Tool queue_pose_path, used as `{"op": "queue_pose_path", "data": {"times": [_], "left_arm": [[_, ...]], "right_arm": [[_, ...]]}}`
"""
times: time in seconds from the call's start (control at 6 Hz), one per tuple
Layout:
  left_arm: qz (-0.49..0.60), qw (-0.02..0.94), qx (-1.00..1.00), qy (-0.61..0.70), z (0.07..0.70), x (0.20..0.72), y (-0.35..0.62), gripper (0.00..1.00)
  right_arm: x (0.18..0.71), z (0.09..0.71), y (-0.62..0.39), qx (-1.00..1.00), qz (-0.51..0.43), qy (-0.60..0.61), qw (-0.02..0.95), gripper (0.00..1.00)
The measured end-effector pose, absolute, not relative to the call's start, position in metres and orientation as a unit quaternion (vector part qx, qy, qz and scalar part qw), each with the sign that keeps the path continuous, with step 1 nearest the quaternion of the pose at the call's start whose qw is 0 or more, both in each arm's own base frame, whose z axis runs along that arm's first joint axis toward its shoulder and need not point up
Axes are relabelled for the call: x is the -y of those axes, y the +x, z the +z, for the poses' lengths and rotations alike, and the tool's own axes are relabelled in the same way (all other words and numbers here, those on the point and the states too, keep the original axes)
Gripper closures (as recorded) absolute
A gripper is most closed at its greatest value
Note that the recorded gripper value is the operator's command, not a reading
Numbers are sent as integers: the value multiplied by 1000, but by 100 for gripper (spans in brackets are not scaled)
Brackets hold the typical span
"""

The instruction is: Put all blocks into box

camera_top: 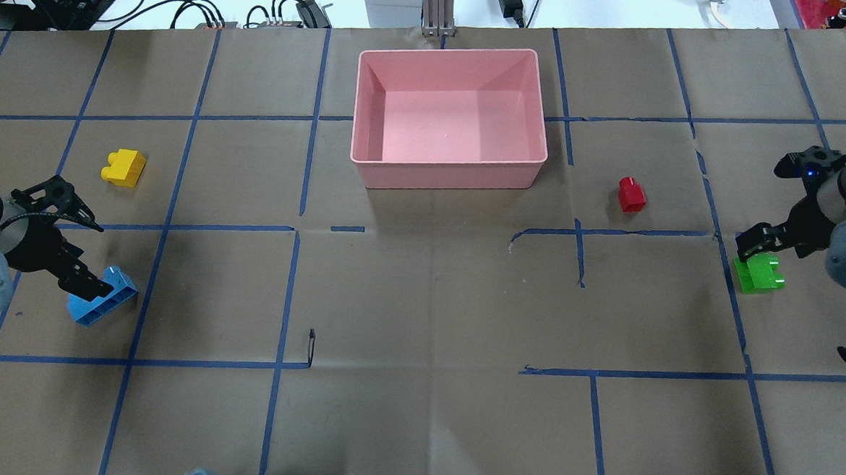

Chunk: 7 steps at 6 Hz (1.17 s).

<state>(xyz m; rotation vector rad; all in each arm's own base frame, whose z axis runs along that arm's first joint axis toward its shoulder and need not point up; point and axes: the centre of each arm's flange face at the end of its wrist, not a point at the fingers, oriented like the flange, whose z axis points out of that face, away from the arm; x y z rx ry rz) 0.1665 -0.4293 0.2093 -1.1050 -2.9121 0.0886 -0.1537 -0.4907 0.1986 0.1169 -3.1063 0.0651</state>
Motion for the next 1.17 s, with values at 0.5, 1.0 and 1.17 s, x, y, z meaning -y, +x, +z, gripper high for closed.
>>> {"op": "queue_pose_path", "data": {"times": [0.5, 1.0, 1.17], "left_arm": [[18, 26, 923, -384, 180, 425, 165, 2], [20, 20, 919, -393, 175, 427, 168, 51], [21, 16, 919, -393, 175, 428, 169, 65]], "right_arm": [[485, 174, -151, 999, 21, 37, 17, 61], [480, 175, -155, 999, -11, 40, 30, 98], [488, 196, -161, 998, -16, 48, 37, 98]]}}
